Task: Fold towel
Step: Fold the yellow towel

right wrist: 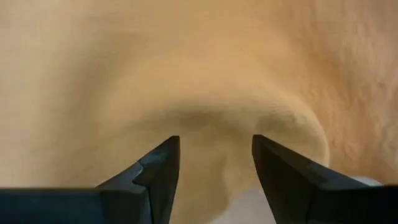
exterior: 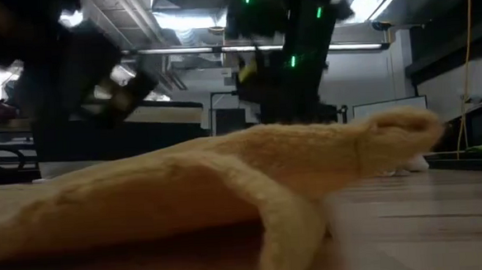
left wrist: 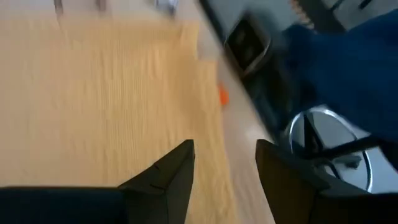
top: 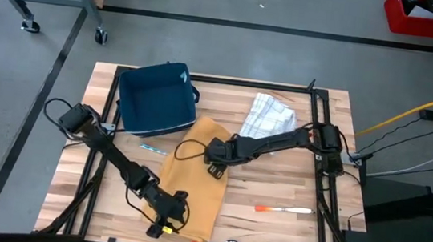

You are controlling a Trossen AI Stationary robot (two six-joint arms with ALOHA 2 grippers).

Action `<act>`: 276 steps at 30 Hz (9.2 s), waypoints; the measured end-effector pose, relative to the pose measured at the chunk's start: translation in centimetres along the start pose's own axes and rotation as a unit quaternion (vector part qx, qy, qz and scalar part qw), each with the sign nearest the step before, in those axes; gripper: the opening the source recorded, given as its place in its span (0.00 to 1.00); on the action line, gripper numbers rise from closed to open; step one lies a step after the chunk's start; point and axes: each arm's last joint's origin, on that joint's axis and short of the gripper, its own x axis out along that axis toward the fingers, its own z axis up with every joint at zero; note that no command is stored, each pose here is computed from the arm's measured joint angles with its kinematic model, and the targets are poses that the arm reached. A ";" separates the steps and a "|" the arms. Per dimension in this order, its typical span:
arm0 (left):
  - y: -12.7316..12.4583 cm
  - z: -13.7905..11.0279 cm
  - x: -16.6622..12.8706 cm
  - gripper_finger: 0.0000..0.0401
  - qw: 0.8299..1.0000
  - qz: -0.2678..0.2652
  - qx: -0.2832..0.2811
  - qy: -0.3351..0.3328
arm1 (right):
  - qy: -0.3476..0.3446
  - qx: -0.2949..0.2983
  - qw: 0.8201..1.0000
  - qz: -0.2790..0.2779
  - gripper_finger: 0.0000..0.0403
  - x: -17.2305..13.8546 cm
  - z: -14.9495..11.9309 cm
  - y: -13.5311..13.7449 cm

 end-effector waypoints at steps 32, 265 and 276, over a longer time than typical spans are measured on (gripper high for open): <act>-3.2 -2.6 -7.4 0.41 0.912 -0.009 0.346 0.219 | -0.069 -0.315 0.913 0.250 0.51 -7.8 -10.4 16.9; -3.2 -6.0 -4.3 0.46 0.950 0.183 0.054 0.248 | -0.013 -0.212 0.955 0.207 0.43 -1.8 -7.2 17.5; -3.2 -6.0 -4.3 0.45 0.950 0.185 0.058 0.246 | -0.014 -0.212 0.955 0.206 0.43 -1.7 -7.2 17.5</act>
